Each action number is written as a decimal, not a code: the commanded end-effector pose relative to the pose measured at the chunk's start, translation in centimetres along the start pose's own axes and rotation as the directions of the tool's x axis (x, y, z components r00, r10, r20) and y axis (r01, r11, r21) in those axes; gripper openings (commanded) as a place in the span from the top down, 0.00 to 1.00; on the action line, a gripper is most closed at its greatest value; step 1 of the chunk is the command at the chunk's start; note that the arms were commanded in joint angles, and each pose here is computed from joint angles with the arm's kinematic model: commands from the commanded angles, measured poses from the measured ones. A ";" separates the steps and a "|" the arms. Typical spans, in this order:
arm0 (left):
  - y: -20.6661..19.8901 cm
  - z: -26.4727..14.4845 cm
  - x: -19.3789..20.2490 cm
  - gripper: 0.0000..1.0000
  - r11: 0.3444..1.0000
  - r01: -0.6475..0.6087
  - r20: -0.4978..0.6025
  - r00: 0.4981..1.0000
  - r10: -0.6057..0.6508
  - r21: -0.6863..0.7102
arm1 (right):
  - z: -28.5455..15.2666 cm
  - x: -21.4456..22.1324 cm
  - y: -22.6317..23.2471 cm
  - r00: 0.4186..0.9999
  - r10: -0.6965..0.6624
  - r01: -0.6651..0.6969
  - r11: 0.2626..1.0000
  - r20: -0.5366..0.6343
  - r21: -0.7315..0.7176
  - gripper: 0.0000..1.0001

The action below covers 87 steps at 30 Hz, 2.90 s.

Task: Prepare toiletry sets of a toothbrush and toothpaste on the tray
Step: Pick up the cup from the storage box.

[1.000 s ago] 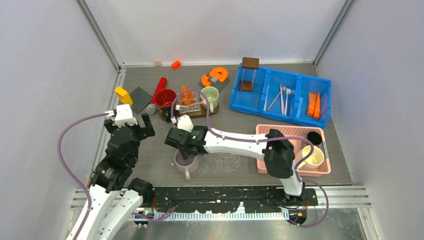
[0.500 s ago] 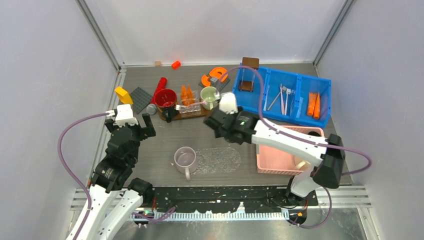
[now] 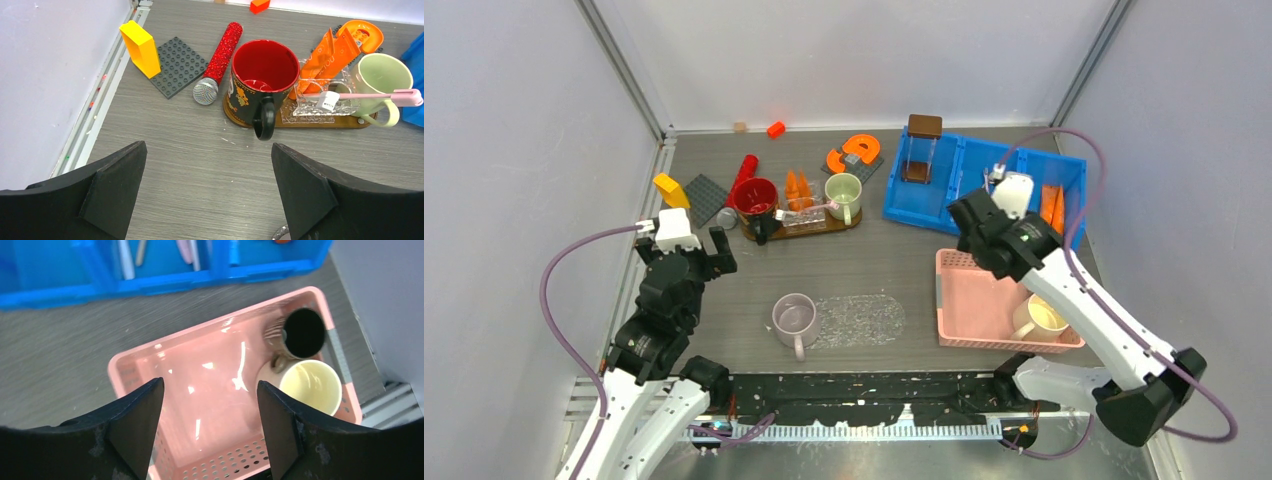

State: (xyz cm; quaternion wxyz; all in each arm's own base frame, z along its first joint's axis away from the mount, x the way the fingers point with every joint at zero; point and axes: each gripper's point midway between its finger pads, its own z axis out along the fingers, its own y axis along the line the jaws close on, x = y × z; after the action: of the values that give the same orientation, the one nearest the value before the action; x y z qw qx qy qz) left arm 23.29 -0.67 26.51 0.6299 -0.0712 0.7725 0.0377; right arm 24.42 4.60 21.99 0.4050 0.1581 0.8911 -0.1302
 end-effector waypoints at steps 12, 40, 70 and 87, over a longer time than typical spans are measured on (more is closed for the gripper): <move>-0.3 -0.3 -1.3 0.00 0.999 0.033 0.059 0.998 -0.034 0.022 | 2.6 4.0 -8.4 0.926 0.345 -0.310 0.927 -0.155 0.212 0.25; -0.3 -1.1 -1.9 0.00 0.998 0.041 0.101 0.994 -0.045 0.040 | 8.7 13.2 -7.4 0.699 0.510 -0.373 0.858 -0.502 0.352 0.48; -0.4 -0.8 -1.6 0.00 0.999 0.034 0.090 0.995 -0.037 0.037 | 1.4 2.3 -4.6 0.901 0.273 -0.296 0.955 -0.338 -0.019 0.99; -0.7 -0.1 -1.0 0.00 1.000 0.010 0.061 0.998 -0.012 0.030 | -6.5 1.4 8.7 0.967 -0.131 0.042 0.929 -0.218 -0.369 0.99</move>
State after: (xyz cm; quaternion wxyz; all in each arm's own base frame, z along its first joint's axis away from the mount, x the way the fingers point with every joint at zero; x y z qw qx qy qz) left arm 22.91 -1.20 26.74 0.6418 -0.0631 0.7639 0.0250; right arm 21.72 12.06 22.44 0.2758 0.0794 0.9578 0.0161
